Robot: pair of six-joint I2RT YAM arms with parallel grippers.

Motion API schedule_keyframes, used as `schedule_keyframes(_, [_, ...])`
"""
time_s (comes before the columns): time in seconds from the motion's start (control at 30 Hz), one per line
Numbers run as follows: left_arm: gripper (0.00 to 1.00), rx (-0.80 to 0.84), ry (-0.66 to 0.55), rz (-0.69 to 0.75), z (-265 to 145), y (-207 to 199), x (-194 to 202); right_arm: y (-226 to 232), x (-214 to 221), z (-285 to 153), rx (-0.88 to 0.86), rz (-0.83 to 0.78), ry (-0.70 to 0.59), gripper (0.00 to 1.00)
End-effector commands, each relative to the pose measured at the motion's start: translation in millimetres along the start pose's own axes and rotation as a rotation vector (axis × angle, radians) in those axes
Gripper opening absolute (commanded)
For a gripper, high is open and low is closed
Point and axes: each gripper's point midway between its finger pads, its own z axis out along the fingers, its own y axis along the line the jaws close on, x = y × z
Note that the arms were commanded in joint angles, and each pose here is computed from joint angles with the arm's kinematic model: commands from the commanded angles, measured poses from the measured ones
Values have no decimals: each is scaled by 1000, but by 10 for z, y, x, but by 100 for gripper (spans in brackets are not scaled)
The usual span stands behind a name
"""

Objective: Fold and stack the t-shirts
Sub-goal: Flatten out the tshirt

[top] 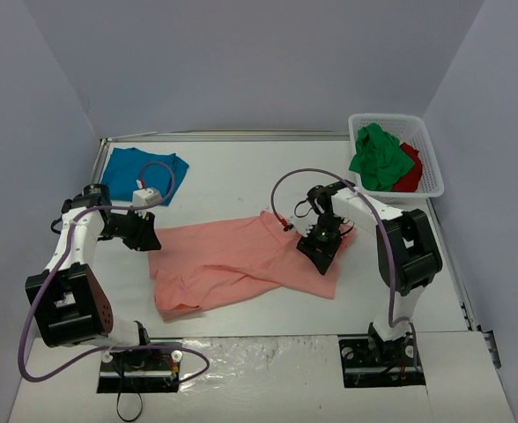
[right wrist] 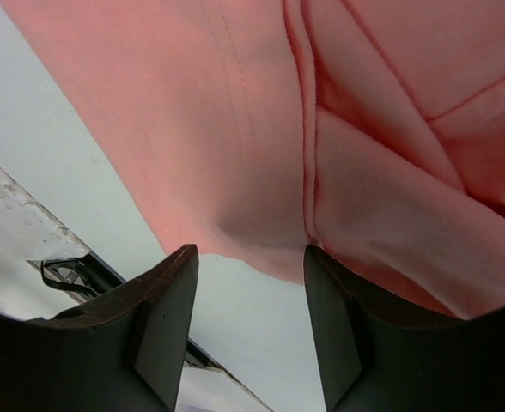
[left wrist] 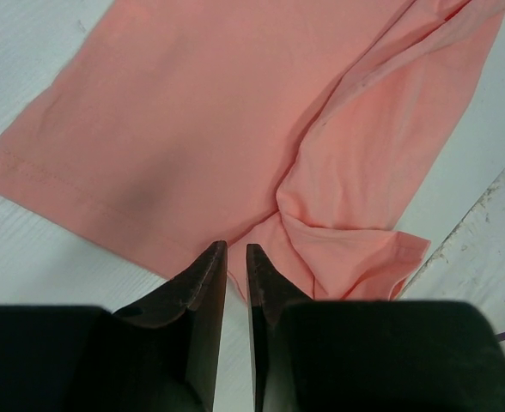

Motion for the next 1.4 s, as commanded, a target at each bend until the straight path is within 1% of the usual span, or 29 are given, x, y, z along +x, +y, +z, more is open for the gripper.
schedule_keyframes(0.0, [15,-10,-13,28,-32,-28,-45,24,159,97,-50,10,51,48])
schedule_keyframes(0.03, [15,-10,-13,28,-32,-29,-45,23,171,117,-54,10,58,44])
schedule_keyframes(0.07, [15,-10,-13,28,-32,-29,-45,25,183,140,-60,13,66,21])
schedule_keyframes(0.1, [15,-11,-14,27,-35,-28,-50,27,189,145,-63,17,67,8])
schedule_keyframes(0.13, [15,-10,-13,26,-35,-33,-45,28,190,141,-63,17,64,0])
schedule_keyframes(0.43, [13,-8,-14,31,-30,-44,-45,-35,97,-120,8,21,-28,0])
schedule_keyframes(0.47, [13,-8,-15,34,-32,-42,-50,-48,96,-133,12,27,-29,6])
schedule_keyframes(0.5, [13,-8,-14,33,-30,-43,-45,-72,108,-148,15,36,-32,22])
schedule_keyframes(0.53, [13,-8,-14,31,-30,-44,-45,-95,110,-155,20,42,-32,33])
schedule_keyframes(0.6, [13,-8,-15,34,-32,-48,-44,-131,128,-154,33,45,-22,38])
schedule_keyframes(0.8, [13,-11,-19,38,-39,-49,-48,-174,189,-11,-6,67,12,47])
schedule_keyframes(0.93, [13,-8,-15,38,-30,-53,-33,-167,216,137,-45,74,33,48])
schedule_keyframes(1.07, [13,-7,-16,41,-26,-50,-36,-135,246,234,-86,80,53,44])
schedule_keyframes(1.1, [13,-8,-14,39,-24,-47,-32,-130,250,241,-89,80,54,36])
schedule_keyframes(1.13, [13,-7,-15,40,-24,-48,-34,-121,242,235,-93,77,48,25])
schedule_keyframes(1.2, [13,-6,-14,39,-22,-47,-32,-114,234,203,-85,73,38,0])
schedule_keyframes(1.37, [12,1,-21,41,-24,-68,-48,-139,205,31,-18,75,1,0])
